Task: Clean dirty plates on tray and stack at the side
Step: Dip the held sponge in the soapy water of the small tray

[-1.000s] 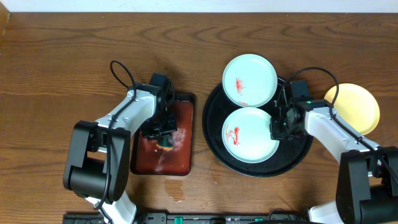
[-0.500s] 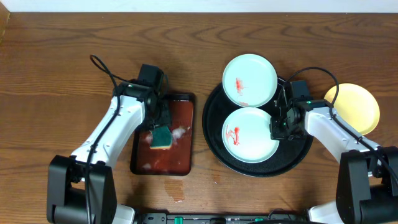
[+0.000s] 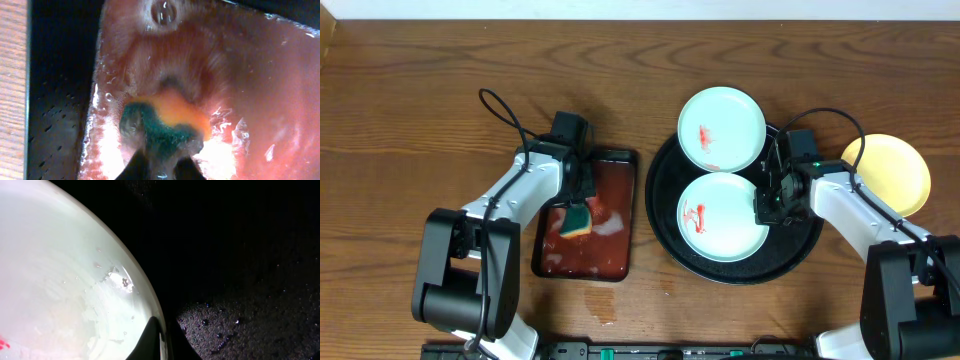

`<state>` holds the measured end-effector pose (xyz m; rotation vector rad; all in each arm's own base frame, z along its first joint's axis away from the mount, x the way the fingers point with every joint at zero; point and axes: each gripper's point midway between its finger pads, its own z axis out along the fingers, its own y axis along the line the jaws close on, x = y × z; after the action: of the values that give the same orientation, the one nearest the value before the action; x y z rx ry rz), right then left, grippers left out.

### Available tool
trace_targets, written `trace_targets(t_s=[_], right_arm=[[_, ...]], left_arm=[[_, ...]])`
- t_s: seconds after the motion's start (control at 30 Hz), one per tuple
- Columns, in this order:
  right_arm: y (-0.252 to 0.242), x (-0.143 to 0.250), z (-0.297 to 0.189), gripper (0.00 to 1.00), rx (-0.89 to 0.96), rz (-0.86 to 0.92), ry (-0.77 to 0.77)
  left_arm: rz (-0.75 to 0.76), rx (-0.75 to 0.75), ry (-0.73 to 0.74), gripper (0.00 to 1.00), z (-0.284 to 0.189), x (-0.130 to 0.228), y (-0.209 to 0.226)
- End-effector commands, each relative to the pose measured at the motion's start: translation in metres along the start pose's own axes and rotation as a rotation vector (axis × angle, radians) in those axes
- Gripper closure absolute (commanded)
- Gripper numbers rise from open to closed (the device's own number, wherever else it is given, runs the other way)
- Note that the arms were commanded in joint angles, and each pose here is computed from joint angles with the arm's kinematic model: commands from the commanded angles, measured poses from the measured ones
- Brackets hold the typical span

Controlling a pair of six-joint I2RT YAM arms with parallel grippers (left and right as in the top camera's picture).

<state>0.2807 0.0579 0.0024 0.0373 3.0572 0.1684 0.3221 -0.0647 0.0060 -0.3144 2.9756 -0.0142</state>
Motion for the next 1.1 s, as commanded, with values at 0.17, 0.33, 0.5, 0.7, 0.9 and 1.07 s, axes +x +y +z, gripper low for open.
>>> trace_targets(t_s=[0.17, 0.33, 0.5, 0.7, 0.9, 1.07], right_arm=[[-0.017, 0.009, 0.008, 0.99, 0.090, 0.007, 0.028], [-0.017, 0.010, 0.008, 0.99, 0.090, 0.006, 0.030], [-0.017, 0.010, 0.008, 0.99, 0.090, 0.006, 0.030], [-0.017, 0.009, 0.008, 0.99, 0.090, 0.007, 0.029], [-0.017, 0.009, 0.008, 0.99, 0.090, 0.007, 0.027], [-0.017, 0.008, 0.008, 0.99, 0.089, 0.006, 0.025]], left_arm=[[0.013, 0.135, 0.018, 0.54, -0.027, 0.000, -0.025], [0.013, 0.134, 0.019, 0.40, -0.049, 0.008, -0.021], [0.010, 0.093, 0.112, 0.40, -0.047, 0.033, -0.009], [0.007, 0.089, 0.132, 0.44, -0.024, 0.054, -0.013], [0.067, 0.084, 0.111, 0.76, -0.004, 0.072, -0.022], [0.078, 0.014, 0.070, 0.92, 0.000, 0.068, -0.011]])
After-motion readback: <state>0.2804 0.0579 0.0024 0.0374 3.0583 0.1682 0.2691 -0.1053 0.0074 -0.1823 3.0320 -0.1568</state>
